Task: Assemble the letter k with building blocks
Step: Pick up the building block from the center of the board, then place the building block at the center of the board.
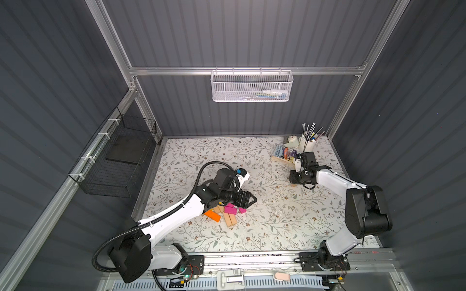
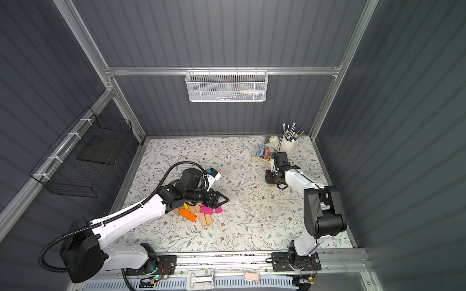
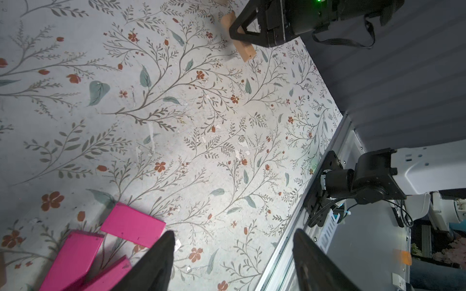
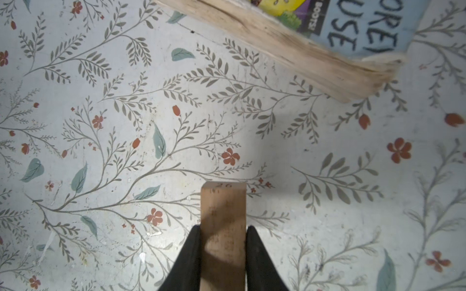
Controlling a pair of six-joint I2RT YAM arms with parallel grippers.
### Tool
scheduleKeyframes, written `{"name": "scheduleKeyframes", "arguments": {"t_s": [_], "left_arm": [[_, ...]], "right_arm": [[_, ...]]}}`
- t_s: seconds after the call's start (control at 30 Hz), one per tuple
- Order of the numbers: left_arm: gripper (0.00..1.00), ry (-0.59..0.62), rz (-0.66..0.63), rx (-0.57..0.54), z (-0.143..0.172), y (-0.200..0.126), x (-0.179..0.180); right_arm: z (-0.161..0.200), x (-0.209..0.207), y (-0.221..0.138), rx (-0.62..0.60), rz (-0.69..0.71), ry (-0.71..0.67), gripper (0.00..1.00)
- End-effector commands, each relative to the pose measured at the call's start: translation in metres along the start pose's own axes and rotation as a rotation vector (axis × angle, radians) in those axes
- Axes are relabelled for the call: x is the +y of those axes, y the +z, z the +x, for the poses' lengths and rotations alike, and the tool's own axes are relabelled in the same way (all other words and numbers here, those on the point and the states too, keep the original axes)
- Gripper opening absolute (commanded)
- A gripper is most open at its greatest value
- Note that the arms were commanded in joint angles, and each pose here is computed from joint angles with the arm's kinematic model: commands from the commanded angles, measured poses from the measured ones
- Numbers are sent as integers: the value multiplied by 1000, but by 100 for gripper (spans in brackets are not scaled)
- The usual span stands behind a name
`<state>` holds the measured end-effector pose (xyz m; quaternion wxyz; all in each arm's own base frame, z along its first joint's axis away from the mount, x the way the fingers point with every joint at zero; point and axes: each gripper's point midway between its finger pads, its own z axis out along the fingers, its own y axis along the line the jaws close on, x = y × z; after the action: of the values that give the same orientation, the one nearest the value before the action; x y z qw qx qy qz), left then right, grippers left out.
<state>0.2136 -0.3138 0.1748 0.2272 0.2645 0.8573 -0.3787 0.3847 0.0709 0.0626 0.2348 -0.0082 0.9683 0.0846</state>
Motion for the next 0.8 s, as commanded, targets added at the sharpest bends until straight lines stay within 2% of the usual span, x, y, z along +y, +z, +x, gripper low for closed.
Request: {"name": "scheduleKeyframes", "arguments": {"t_s": [0.0, 0.43, 0.77], "left_arm": [[74, 22, 10, -59, -19, -1, -9], [74, 16, -43, -75, -20, -3, 0], [74, 14, -60, -78, -20, -4, 3]], "right_arm": [[-5, 0, 6, 29, -24, -4, 24], [3, -3, 27, 162, -2, 14, 24], [13, -5, 38, 235, 21, 10, 28]]}}
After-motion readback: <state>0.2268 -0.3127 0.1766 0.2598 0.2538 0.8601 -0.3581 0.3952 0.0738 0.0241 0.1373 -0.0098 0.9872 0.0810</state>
